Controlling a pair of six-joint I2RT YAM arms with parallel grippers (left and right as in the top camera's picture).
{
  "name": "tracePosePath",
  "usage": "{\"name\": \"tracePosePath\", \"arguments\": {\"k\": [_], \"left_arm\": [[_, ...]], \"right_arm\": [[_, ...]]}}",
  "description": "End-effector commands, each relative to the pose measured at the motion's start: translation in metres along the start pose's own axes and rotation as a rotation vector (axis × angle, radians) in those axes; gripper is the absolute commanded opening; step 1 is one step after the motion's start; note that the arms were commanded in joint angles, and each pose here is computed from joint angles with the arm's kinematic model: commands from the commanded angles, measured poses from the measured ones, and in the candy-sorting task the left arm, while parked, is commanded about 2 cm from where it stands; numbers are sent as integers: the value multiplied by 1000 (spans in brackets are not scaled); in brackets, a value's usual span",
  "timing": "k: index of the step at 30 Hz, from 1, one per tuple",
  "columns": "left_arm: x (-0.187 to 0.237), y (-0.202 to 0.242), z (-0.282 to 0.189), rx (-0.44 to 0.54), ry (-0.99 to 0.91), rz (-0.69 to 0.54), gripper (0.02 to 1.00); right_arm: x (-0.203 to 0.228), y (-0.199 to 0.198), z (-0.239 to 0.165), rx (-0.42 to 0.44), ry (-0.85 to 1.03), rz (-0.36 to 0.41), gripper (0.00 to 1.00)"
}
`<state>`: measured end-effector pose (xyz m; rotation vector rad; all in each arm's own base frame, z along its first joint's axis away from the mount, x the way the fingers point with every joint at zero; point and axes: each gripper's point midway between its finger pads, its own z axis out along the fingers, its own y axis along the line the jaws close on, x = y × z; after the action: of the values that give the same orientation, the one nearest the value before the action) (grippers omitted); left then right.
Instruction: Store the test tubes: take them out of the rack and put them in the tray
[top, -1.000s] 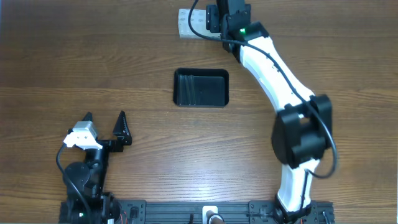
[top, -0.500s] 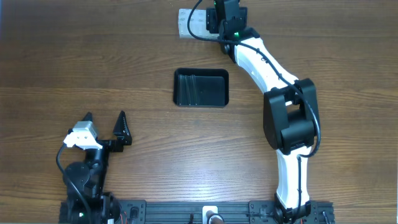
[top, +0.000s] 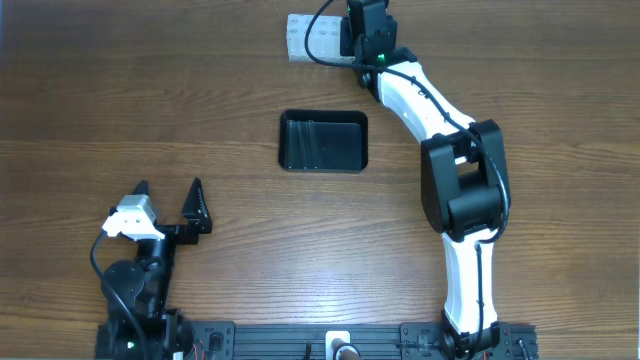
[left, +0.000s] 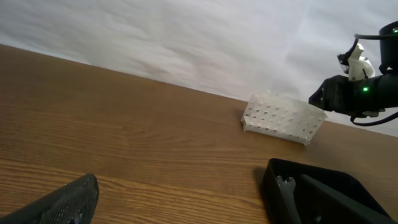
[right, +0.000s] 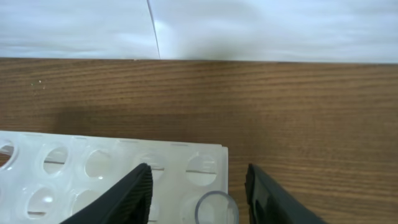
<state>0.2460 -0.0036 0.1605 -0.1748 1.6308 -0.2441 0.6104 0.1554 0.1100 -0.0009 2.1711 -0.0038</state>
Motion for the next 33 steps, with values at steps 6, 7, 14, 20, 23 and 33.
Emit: {"name": "tracePosePath", "arguments": {"k": [6, 7, 14, 20, 23, 33], "left_arm": [[2, -1, 0, 8, 3, -12, 1000], [2, -1, 0, 8, 3, -12, 1000], [2, -1, 0, 8, 3, -12, 1000], [2, -1, 0, 8, 3, -12, 1000], [2, -1, 0, 8, 3, -12, 1000], [2, -1, 0, 8, 3, -12, 1000]], "right_arm": [[0, -6, 3, 24, -4, 6, 281], [0, -7, 3, 25, -4, 5, 272], [0, -6, 3, 25, -4, 5, 205], [0, -6, 3, 25, -5, 5, 161], [-1, -6, 3, 24, -9, 7, 139], [-10, 0, -3, 27, -39, 7, 102]]}}
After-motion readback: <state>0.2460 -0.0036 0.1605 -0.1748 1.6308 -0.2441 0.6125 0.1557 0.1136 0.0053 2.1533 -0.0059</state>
